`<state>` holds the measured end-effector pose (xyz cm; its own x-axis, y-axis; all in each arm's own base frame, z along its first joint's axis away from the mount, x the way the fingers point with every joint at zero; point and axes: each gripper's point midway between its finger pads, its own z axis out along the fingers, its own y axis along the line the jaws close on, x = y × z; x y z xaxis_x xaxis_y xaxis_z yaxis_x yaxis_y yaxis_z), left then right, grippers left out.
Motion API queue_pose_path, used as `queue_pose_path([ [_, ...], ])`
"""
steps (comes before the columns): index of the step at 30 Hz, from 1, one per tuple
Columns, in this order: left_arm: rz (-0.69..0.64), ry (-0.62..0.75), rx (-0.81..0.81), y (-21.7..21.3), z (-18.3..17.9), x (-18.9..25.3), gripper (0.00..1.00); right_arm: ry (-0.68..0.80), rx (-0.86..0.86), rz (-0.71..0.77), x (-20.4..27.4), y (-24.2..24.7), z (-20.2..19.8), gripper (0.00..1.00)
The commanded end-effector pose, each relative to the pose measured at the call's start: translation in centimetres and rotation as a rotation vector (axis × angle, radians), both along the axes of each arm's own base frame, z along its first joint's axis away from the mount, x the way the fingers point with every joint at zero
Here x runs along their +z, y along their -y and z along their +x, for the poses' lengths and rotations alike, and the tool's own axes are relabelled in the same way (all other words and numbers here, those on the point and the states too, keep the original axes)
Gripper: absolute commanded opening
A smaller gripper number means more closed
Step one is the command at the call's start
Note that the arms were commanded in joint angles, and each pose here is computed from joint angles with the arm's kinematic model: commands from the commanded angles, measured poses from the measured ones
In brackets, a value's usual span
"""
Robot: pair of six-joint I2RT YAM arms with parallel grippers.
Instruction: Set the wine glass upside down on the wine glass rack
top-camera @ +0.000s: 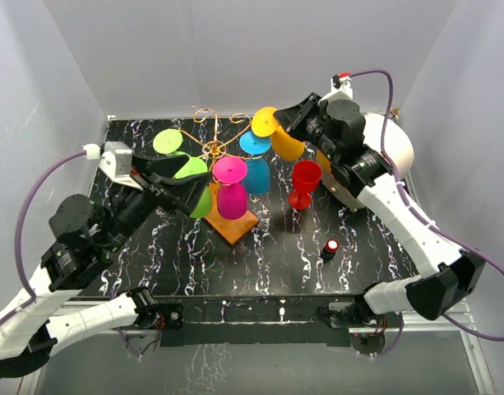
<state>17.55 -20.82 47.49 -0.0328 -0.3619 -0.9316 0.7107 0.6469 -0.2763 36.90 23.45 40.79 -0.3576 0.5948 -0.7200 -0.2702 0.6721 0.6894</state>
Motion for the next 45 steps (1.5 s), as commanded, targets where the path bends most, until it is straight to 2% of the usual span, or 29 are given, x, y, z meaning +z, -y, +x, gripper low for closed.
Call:
queue_pose_path([
  [1,0.001,-0.014,0.071,-2.8,-0.5,0.1,0.74,0.174,0.030,0.158,7.0,-0.1,1.6,0.00],
  [8,-0.018,-0.035,0.098,-4.9,-1.3,-0.3,0.74,0.131,0.124,0.221,6.5,-2.0,4.5,0.00],
  [20,-0.015,-0.108,0.112,-5.8,-1.7,-2.7,0.74,0.028,0.351,0.280,4.9,-6.7,6.7,0.00],
  [28,-0.037,-0.117,0.104,-5.8,-1.9,-2.8,0.74,-0.010,0.535,0.272,3.5,-9.6,6.8,0.00],
  [45,-0.059,-0.117,0.123,-6.4,-1.9,-2.6,0.74,-0.037,0.626,0.281,3.2,-9.6,3.8,0.00],
])
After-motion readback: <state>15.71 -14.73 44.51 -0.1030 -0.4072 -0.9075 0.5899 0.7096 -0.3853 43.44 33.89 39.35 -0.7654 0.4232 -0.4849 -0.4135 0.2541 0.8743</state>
